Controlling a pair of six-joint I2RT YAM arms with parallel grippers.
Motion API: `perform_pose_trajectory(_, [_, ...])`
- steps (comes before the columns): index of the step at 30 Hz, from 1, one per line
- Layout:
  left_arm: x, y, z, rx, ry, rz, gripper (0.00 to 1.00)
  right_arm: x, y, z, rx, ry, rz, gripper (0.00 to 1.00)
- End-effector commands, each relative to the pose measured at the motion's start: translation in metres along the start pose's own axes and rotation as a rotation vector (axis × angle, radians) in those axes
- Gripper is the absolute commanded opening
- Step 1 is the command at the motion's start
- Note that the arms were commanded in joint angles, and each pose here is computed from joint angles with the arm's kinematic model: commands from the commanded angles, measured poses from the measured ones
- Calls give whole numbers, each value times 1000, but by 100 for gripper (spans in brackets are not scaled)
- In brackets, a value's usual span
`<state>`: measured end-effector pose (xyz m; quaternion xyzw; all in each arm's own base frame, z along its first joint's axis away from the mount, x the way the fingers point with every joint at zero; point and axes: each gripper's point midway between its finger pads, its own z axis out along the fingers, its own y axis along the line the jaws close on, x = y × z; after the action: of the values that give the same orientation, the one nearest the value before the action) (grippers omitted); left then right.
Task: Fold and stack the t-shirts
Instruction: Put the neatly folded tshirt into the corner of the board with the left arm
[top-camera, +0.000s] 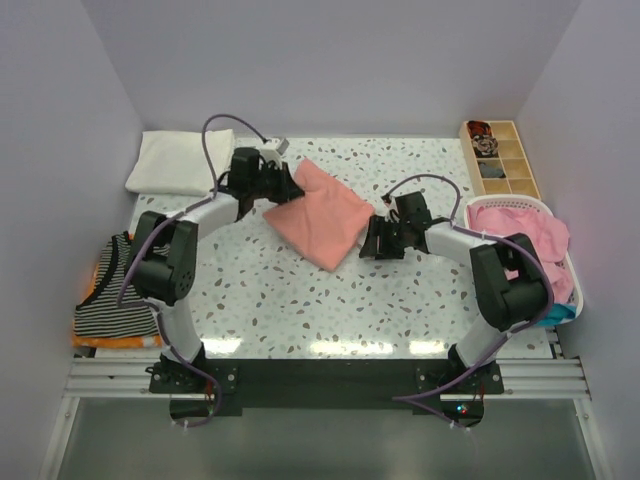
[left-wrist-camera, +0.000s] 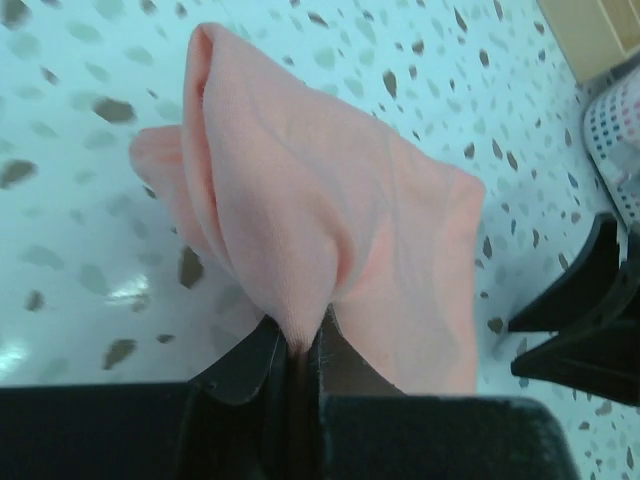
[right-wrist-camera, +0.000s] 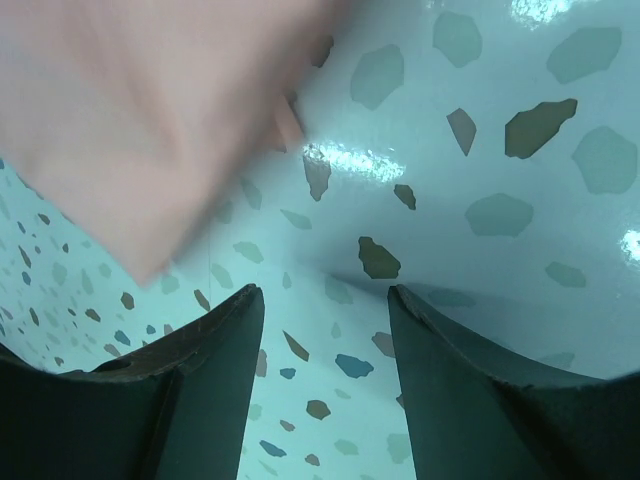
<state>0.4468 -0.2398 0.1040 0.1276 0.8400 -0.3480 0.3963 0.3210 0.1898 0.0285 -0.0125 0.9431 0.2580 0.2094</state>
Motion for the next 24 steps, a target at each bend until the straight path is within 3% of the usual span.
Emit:
perform_pose_trajectory(1, [-80, 41, -40, -196, -85, 133, 0, -4, -1, -9, 17, -24, -38, 57])
perform_pose_trajectory(2, [-105, 46, -46, -232, -113, 185, 0, -3, -1, -8, 17, -19, -40, 57])
perform_pose_trajectory(7, [-146, 103, -74, -386, -105, 207, 0, -3, 0, -6, 8, -11, -46, 57])
perform_pose_trajectory(8, [-172, 108, -84, -416, -145, 244, 0, -2, -1, -5, 9, -9, -46, 57])
perform_pose_trajectory(10, [-177, 142, -95, -478, -109, 230, 0, -3, -2, -5, 10, -11, -46, 57])
perform_pose_trajectory(11, [-210, 142, -110, -506, -156, 274, 0, -2, -3, -4, 11, -12, -45, 57])
perform_pose_trajectory(12, [-198, 159, -107, -519, -94, 245, 0, -2, -2, -3, 6, -9, -44, 57])
perform_pose_trajectory(14, [-231, 172, -132, -545, -145, 272, 0, -1, -4, 0, 6, -1, -38, 57])
perform_pose_trajectory(24, [-230, 270, -199, -718, -172, 212, 0, -2, -2, 18, -24, 47, -23, 57])
